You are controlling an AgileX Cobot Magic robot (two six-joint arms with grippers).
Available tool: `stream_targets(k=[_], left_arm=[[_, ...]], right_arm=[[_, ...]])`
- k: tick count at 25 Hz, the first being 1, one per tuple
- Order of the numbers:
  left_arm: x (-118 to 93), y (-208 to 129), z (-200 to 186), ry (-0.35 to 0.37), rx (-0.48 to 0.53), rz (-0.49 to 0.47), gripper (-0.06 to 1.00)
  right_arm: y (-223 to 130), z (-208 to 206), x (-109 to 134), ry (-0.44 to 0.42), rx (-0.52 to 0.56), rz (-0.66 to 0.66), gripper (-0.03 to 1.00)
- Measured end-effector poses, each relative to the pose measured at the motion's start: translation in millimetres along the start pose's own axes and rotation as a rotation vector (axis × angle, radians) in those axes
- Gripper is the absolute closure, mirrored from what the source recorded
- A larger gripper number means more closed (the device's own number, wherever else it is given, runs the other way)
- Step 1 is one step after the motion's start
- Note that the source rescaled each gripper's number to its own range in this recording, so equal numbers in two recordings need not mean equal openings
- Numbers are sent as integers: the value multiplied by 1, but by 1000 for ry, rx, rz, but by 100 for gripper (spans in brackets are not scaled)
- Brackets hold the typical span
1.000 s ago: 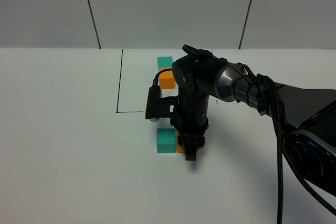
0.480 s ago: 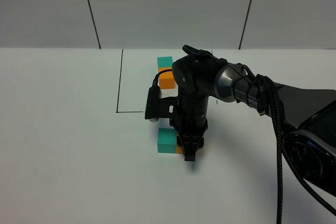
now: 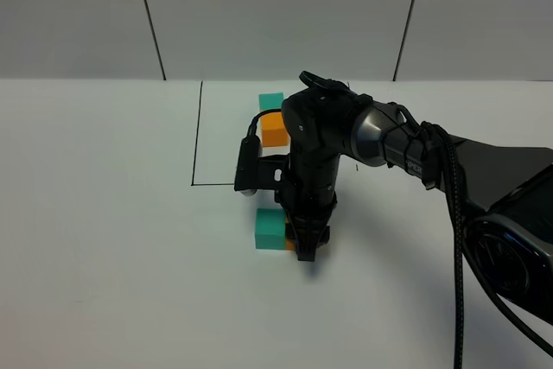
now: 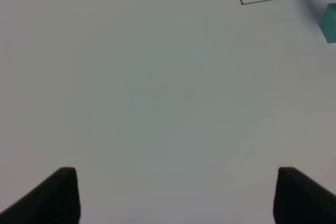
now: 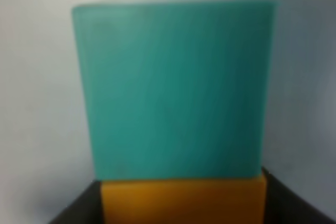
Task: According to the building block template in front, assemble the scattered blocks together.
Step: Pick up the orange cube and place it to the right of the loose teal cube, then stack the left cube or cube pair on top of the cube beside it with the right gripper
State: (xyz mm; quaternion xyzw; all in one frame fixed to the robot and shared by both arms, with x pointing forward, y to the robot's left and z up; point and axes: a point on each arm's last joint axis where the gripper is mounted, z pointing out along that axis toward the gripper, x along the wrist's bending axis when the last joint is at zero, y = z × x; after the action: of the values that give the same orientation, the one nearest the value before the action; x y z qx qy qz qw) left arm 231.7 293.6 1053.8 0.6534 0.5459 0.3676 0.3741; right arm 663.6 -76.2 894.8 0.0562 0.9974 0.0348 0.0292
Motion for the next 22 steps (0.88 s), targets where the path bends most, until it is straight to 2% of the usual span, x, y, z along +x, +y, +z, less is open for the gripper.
stream_targets(k=[3, 5, 9, 13, 18, 22], left_arm=[[0, 0, 0, 0, 0, 0, 30], [0, 0, 0, 0, 0, 0, 30], [0, 0, 0, 0, 0, 0, 30], [0, 0, 0, 0, 0, 0, 30], [0, 0, 0, 0, 0, 0, 30], [0, 0, 0, 0, 0, 0, 30]], right_arm=[[0, -5, -2, -21, 3, -8, 13], [-1, -11, -3, -38, 11, -16, -2], [-2, -33, -1, -58, 4, 0, -3], [-4, -77, 4, -95, -28, 129, -3], [-12, -144, 15, -150, -119, 501, -3], [-37, -183, 12, -175, -217, 884, -3]])
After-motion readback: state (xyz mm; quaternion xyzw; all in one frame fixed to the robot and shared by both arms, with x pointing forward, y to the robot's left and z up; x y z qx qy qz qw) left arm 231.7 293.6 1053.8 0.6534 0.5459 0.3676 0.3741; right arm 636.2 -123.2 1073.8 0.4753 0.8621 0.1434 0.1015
